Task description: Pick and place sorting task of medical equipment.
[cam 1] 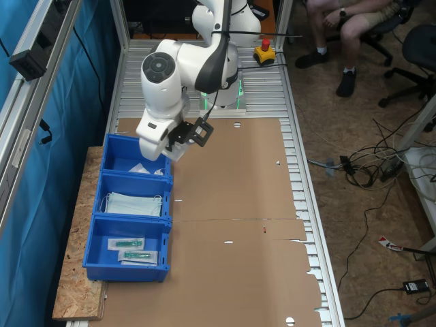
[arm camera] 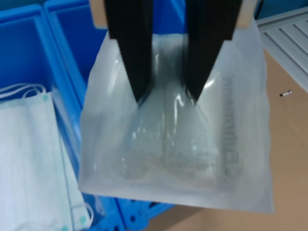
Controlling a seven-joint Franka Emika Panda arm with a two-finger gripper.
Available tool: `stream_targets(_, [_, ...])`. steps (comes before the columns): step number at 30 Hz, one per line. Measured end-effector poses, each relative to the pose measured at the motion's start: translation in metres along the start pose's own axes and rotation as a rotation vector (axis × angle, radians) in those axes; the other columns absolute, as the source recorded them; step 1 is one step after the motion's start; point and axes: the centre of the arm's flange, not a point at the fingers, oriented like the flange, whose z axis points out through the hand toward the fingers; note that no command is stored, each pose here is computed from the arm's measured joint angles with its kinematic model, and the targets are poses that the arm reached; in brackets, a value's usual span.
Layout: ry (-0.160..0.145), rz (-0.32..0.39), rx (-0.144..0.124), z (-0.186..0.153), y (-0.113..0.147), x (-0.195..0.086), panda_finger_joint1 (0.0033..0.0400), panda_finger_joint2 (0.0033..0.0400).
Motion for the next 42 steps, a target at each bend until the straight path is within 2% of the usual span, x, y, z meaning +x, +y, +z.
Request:
stream_targets(8, [-0.046,0.123,0.054,0.033,0.042,-0.053,0.0046,0.0046])
stream_targets(15, [-0.05,0.153,0.067,0.06,0.048,-0.07,0.0046,0.0046])
stream_targets(21, [-0.034,0.155,0.06,0.074,0.049,-0.069,0.0046,0.0046])
stream_targets(30, [0.026,0.153,0.024,0.093,0.058,-0.057,0.0046,0.0046])
stream_targets(42, [0.062,0.157,0.003,0.106,0.064,-0.053,0.0046,0.0046])
